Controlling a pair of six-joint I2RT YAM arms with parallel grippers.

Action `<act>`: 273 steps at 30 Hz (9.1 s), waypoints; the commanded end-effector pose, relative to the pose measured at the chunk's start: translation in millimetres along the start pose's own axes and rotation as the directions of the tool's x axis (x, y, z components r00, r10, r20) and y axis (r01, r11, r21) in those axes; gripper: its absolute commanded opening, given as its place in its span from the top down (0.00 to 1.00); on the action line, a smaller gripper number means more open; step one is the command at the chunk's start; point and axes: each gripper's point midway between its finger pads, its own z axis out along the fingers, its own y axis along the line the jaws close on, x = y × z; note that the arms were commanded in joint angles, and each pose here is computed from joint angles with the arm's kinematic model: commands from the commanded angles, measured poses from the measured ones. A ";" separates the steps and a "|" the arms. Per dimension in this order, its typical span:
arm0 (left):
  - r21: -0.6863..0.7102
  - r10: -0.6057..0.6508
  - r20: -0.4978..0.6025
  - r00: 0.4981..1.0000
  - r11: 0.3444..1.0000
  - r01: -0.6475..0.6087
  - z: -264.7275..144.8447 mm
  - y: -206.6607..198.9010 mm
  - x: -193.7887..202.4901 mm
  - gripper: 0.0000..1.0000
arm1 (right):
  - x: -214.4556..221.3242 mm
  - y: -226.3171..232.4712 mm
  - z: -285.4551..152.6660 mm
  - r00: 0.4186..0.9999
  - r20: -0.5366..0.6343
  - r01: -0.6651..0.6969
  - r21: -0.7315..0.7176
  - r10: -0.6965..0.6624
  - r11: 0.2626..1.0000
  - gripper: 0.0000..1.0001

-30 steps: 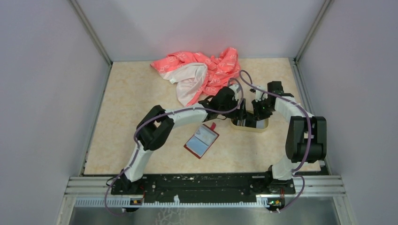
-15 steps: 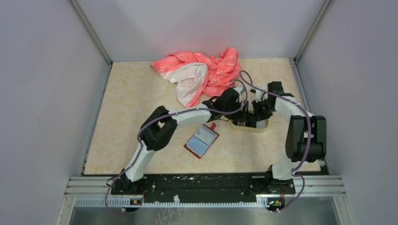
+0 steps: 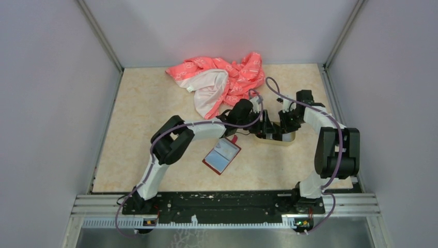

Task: Put the credit cards into the card holder
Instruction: Pick up the credit card from the storage box, then insert the credit card into the card holder.

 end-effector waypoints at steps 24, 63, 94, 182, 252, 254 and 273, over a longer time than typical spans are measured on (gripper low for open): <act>0.076 -0.035 -0.001 0.999 0.996 0.035 7.3 -21.7 -7.5 0.31 | -20.9 -7.3 -10.8 0.998 0.064 0.003 -0.010 -0.003 1.000 0.95; -0.193 0.082 0.066 0.994 0.979 -0.068 -28.5 26.1 -28.6 0.95 | -20.9 -6.4 -11.9 0.998 0.065 0.002 -0.023 -0.001 1.000 0.94; 0.140 0.368 0.542 0.756 0.847 -0.513 -235.7 -69.4 0.1 1.00 | -15.4 193.0 -147.3 0.242 0.911 0.909 -0.093 -0.335 0.406 0.22; 0.345 0.483 0.173 0.858 0.786 -0.512 -256.9 -49.2 102.5 1.00 | 60.9 318.3 -50.9 0.591 0.553 0.731 -0.675 -0.587 0.101 1.00; 0.017 -0.523 0.511 0.682 0.800 0.600 -272.1 123.5 117.8 1.00 | 7.8 218.8 60.5 0.995 0.079 -0.009 -0.486 0.054 0.874 0.81; 0.019 -0.524 0.507 0.684 0.801 0.599 -270.7 122.5 117.3 1.00 | 7.3 220.7 59.6 0.995 0.075 -0.014 -0.496 0.059 0.868 0.81; 0.065 -0.521 0.487 0.701 0.822 0.566 -271.9 111.1 115.3 1.00 | 9.0 221.0 61.4 0.997 0.060 -0.013 -0.501 0.049 0.865 0.82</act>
